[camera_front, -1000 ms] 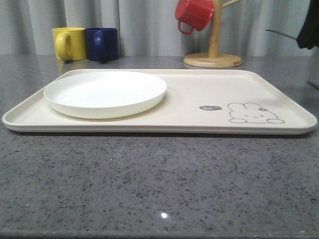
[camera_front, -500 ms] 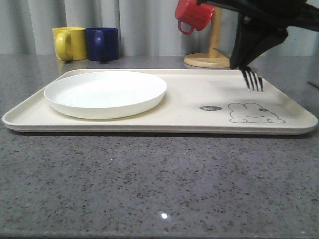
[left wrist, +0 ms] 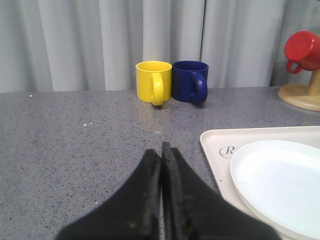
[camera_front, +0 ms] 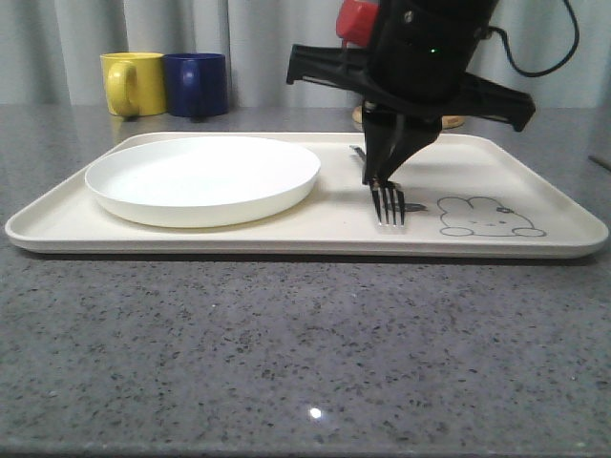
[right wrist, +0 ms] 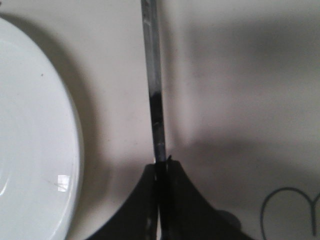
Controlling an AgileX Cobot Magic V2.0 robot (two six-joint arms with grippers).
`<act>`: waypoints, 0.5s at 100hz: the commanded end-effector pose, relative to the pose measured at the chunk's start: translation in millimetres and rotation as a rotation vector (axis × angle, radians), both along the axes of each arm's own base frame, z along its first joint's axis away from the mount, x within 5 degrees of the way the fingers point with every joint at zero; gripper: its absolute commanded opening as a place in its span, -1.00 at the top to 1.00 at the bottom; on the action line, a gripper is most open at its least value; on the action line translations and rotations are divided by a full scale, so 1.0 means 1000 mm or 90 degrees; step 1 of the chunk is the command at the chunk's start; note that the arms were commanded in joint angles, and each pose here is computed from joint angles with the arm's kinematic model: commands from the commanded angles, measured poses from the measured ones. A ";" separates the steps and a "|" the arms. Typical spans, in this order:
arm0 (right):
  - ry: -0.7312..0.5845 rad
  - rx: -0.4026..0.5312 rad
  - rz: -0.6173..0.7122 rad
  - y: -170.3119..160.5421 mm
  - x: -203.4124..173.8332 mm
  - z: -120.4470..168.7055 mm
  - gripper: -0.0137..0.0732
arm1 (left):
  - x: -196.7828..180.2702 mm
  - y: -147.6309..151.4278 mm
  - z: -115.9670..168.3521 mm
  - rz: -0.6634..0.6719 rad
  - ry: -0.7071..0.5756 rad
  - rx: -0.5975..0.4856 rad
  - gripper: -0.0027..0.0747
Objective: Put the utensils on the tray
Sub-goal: 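Lower the fork onto the tray beside the plate and open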
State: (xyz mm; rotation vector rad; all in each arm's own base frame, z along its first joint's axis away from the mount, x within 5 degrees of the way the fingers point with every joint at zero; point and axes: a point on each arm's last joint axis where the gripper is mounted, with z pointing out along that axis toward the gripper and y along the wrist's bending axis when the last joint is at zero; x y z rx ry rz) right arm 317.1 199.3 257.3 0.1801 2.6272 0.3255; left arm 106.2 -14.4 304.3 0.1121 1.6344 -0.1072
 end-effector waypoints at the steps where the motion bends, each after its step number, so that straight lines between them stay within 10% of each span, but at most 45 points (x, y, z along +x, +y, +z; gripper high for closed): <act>1: -0.062 0.034 0.002 0.002 0.003 0.024 0.77 | 0.000 0.003 0.016 0.018 -0.064 -0.014 0.98; 50: -0.045 0.036 -0.002 0.003 0.003 0.021 -0.06 | 0.000 0.003 0.016 0.018 -0.064 -0.014 0.98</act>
